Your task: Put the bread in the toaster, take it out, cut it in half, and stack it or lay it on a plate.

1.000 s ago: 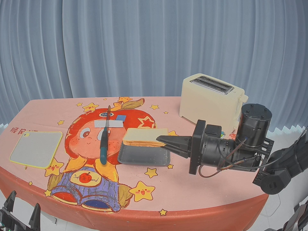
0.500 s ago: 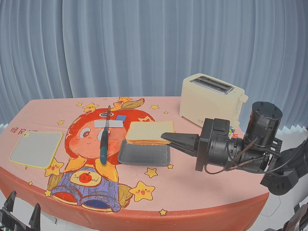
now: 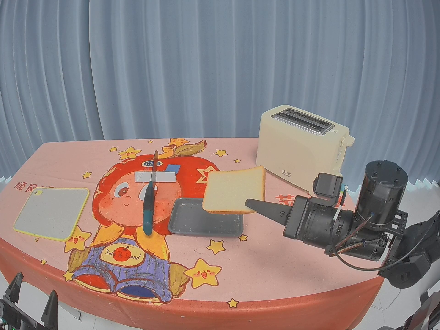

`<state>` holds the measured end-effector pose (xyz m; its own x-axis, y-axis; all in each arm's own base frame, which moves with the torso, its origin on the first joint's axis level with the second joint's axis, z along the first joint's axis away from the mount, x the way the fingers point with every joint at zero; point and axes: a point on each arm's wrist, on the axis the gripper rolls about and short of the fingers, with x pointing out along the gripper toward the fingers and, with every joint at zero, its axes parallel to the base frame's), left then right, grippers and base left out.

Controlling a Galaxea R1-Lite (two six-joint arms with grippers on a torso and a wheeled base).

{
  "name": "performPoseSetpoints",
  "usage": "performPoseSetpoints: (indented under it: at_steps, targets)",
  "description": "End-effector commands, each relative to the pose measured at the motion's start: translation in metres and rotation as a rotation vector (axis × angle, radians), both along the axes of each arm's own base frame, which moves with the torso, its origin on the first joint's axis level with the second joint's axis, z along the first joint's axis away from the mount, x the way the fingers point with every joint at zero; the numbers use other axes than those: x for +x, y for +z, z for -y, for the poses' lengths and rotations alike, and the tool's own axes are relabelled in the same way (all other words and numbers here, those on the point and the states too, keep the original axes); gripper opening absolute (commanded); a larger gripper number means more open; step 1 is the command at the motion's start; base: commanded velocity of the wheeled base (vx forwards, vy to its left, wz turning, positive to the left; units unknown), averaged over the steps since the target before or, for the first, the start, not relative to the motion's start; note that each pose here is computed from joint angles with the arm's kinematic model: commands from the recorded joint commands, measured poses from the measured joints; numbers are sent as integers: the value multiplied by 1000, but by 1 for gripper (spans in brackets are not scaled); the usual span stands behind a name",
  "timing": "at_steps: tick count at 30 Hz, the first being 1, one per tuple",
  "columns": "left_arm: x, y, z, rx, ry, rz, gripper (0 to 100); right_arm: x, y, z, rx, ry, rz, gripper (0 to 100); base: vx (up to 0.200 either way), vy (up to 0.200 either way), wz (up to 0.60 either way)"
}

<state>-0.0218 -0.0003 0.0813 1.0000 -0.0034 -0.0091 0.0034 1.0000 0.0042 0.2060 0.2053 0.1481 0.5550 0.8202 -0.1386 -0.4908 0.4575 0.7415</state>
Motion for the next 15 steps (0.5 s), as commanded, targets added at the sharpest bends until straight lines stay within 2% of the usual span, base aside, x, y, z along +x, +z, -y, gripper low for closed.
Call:
performPoseSetpoints:
  at_steps: [1,4,5,7,8,9,11,15]
  targets:
    - [1,-5,0,0,0,-18,100,-4,-8,2,-82,-37,59,0,0,0,0]
    - [1,-5,0,0,0,-18,100,-6,-13,2,-147,-43,116,0,0,0,0]
    - [1,-5,0,0,0,-18,100,-6,-13,2,-147,-43,116,0,0,0,0]
    - [1,-5,0,0,0,-18,100,-6,-15,3,-208,-73,171,0,0,0,0]
    - [1,-5,0,0,0,-18,100,-6,-15,3,-208,-73,171,0,0,0,0]
    - [1,-5,0,0,0,-18,100,-5,-20,3,-261,-87,205,0,0,0,0]
    - [1,-5,0,0,0,-18,100,-4,-24,3,-307,-102,245,0,0,0,0]
    - [1,-5,0,0,-1,-18,100,-6,-39,4,-354,-96,337,0,0,0,0]
